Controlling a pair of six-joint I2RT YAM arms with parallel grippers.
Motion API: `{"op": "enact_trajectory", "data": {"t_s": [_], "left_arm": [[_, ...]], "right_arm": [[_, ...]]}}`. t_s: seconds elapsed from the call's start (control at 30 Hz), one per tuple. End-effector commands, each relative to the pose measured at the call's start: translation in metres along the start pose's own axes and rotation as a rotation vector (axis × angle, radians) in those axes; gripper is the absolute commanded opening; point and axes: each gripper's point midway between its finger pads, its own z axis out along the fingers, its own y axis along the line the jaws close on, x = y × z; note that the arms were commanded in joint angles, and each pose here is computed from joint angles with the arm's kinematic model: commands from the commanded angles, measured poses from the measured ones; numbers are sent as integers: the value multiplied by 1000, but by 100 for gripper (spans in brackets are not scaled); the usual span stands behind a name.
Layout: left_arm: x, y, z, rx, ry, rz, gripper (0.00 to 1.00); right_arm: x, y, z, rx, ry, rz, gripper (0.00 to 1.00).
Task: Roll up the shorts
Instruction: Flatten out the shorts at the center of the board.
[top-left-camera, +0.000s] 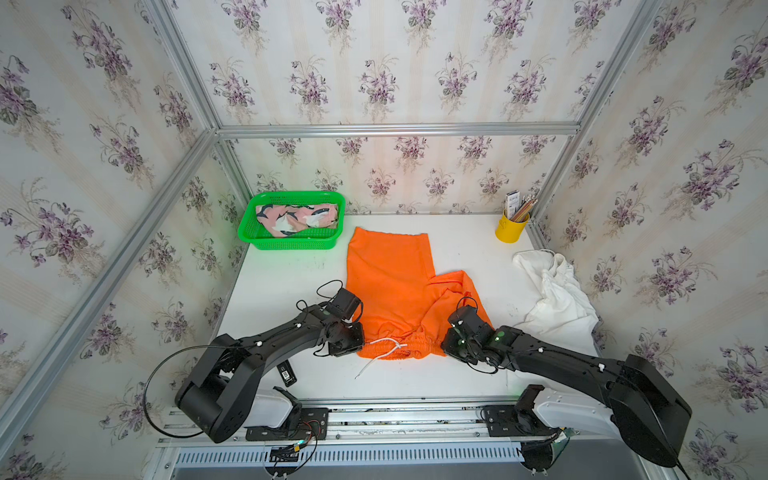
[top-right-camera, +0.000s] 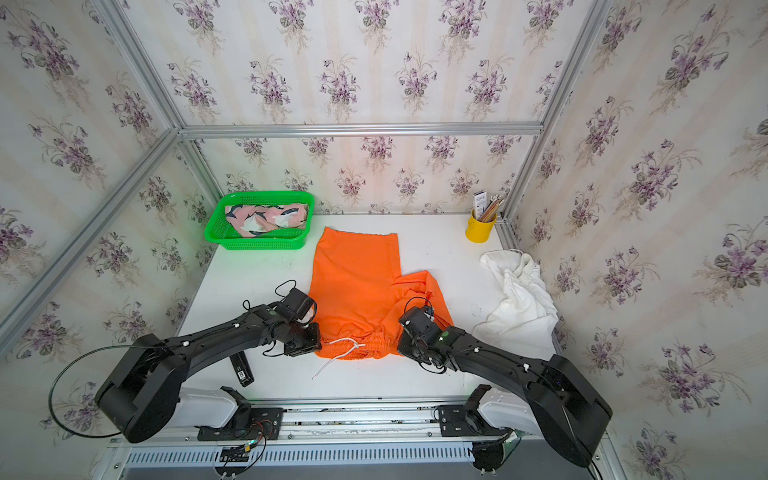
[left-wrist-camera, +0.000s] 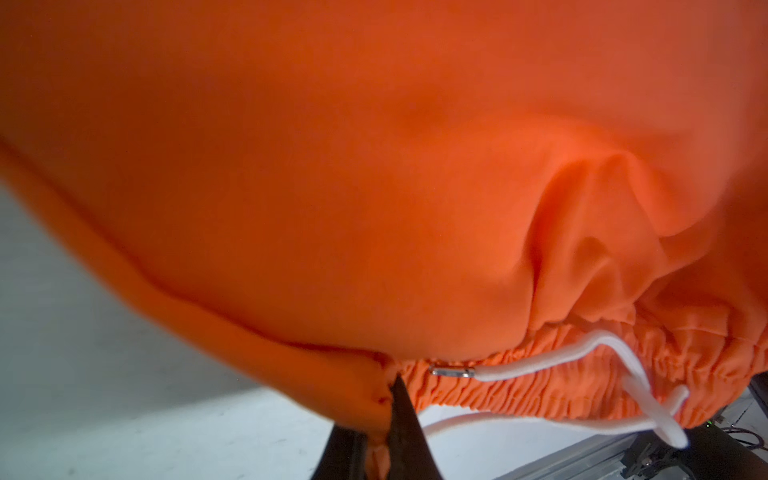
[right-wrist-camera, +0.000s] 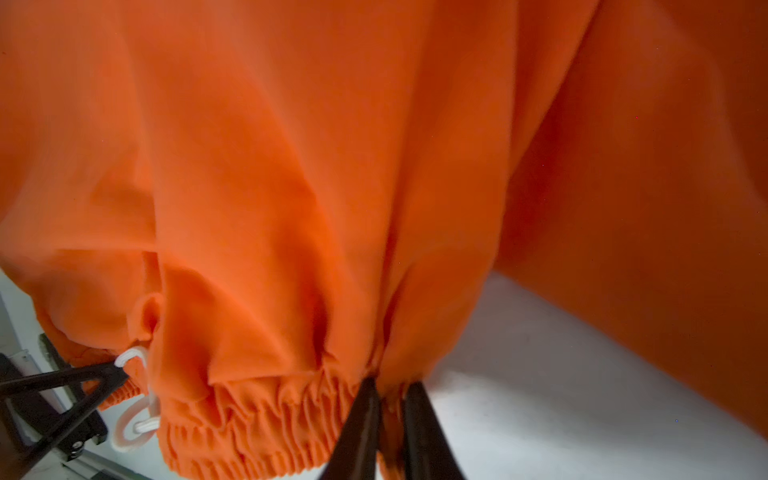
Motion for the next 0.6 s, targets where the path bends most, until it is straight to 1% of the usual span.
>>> {"op": "enact_trajectory", "data": {"t_s": [0.0, 0.07, 0.13, 0.23, 0.3, 0.37, 0.4, 0.43, 0.53, 0.57], "left_arm": [[-3, 2, -12, -15, -37, 8, 8], [-8, -1, -24, -4, -82, 9, 6], [-17, -8, -44, 10, -144, 23, 4], [-37, -27, -92, 36, -267, 65, 1], [-55, -45, -140, 56, -383, 120, 0], [-69, -64, -192, 75, -502, 176, 0], [-75, -72, -222, 85, -569, 204, 0], [-80, -80, -249, 94, -629, 228, 0], [-89, -100, -347, 129, -864, 308, 0], [-89, -105, -374, 140, -934, 330, 0]], "right_arm": [[-16, 28, -10, -107, -66, 26, 0], [-25, 39, -20, -135, -99, 5, 0], [-40, 59, -35, -180, -156, -32, 0], [-71, 94, -70, -235, -284, -111, 0], [-99, 121, -107, -249, -396, -176, 0], [-123, 147, -151, -270, -510, -255, 0], [-133, 161, -178, -292, -570, -293, 0], [-140, 171, -201, -309, -622, -333, 0], [-158, 201, -288, -387, -799, -431, 0], [-161, 207, -312, -408, -842, -456, 0]]}}
